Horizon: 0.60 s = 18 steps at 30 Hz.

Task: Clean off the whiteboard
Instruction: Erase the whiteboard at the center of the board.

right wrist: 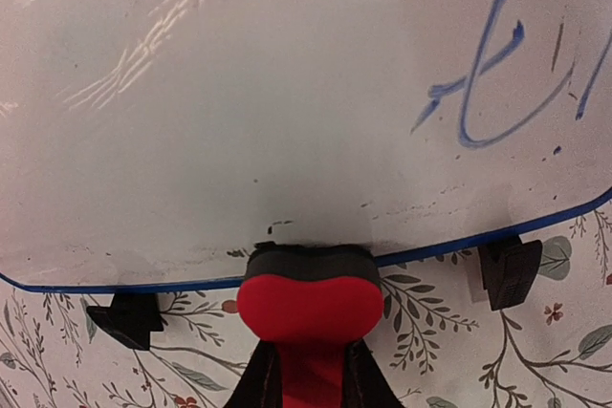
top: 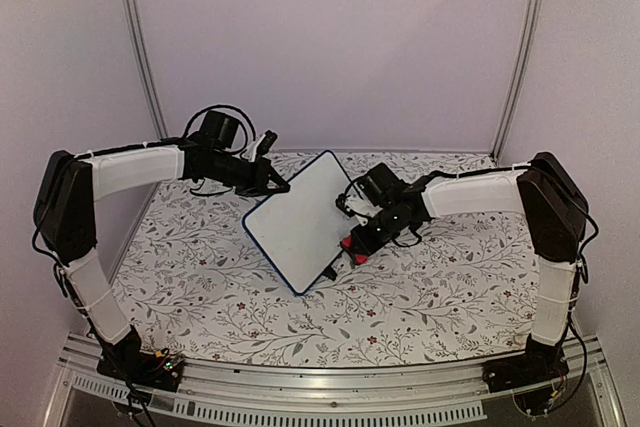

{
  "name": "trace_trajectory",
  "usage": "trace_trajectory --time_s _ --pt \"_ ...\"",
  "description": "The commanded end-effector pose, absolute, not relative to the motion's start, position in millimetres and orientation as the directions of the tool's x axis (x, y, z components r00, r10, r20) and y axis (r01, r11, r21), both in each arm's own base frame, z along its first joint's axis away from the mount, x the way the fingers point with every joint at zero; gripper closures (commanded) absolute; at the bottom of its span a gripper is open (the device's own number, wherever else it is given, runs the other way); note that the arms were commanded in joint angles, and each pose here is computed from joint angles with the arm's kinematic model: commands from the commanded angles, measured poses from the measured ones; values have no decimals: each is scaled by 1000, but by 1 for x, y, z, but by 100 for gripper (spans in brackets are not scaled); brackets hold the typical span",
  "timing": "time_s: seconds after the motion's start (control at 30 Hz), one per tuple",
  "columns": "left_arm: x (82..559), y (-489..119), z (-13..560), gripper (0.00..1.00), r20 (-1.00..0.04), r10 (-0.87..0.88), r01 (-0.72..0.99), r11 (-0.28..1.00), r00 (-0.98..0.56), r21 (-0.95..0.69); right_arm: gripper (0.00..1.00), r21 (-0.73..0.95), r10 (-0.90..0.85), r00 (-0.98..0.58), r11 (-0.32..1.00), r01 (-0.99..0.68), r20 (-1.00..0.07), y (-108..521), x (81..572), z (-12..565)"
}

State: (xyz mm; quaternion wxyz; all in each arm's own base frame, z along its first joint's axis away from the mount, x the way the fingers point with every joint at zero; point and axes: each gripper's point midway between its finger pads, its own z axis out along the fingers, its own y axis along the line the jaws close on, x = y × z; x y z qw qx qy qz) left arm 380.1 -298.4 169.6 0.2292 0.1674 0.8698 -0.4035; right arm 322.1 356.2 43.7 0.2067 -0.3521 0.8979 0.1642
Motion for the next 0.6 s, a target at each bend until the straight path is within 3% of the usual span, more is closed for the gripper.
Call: trace_trajectory --time_s 0.0,0.57 --pt "376 -301 181 100 -564 115 513 590 -817 -623 96 130 -559 -646 696 -707 -520 357 322 67" --pt "377 -298 185 99 -567 108 513 587 -816 -626 97 141 -480 -623 712 -688 -618 365 334 109"
